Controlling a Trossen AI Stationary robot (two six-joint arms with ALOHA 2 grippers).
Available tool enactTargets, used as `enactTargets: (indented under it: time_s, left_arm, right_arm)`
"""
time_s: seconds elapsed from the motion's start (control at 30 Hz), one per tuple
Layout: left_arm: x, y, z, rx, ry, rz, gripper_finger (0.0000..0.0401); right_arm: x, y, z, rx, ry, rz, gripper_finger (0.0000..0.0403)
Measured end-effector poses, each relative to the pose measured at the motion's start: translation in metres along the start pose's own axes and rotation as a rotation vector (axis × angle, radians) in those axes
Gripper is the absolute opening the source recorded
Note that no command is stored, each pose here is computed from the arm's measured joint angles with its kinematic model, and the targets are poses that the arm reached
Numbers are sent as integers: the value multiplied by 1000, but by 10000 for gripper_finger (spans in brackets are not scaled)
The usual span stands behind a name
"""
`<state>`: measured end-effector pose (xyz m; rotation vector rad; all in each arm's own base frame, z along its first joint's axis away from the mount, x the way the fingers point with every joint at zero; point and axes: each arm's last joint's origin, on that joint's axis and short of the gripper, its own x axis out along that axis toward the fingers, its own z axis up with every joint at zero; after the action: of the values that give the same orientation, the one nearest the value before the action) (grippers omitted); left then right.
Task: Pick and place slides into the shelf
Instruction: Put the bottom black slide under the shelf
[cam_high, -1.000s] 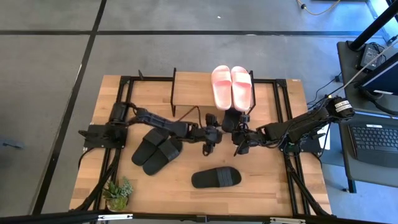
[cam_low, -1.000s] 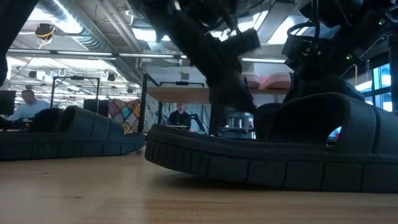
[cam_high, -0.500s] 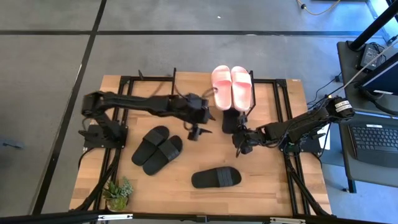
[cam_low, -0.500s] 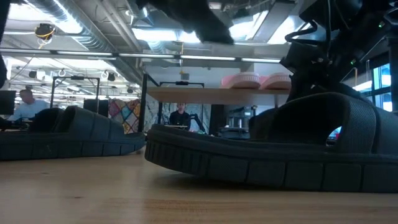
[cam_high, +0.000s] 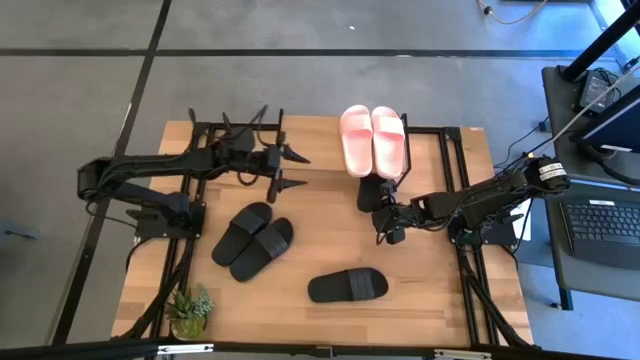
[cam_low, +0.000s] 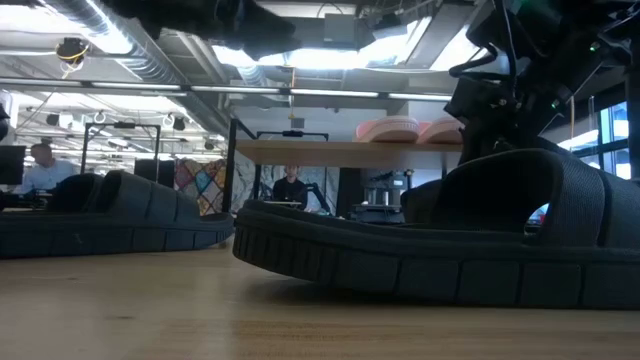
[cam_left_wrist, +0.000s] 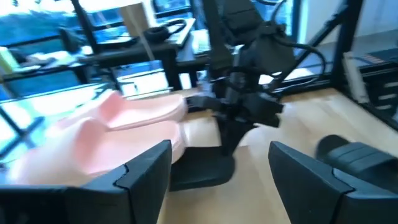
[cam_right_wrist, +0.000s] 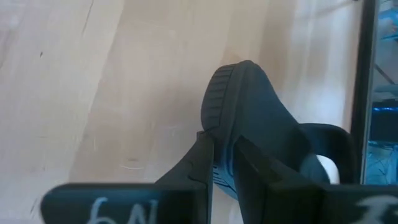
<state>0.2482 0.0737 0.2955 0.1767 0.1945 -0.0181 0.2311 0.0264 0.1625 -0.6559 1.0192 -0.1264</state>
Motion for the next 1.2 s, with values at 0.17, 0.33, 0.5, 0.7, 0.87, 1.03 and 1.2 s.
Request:
enactTargets:
  time_s: [0.17,0.33,0.5,0.7,0.87,1.03,1.2]
  left_arm:
    - [-14,7,-6,2,-11,73,259]
    - [-17,15,-6,3,-23,110,259]
    - [-18,19,-7,0,-19,127,259]
    - [-19,20,-8,-7,-15,132,259]
    - [-19,20,-8,-8,-16,131,259]
    - [-19,20,-8,-9,-16,130,259]
    - [-19,20,-8,-9,-16,131,259]
  right_arm:
    - [9,2,-2,-54,20,48,45]
    - [20,4,-1,-103,31,56,45]
    - [26,6,-3,-183,60,64,45]
    - [29,8,-5,-233,83,72,45]
    - [29,8,-5,-236,86,73,62]
    - [29,8,-6,-235,89,76,81]
    - [29,8,-6,-224,89,76,85]
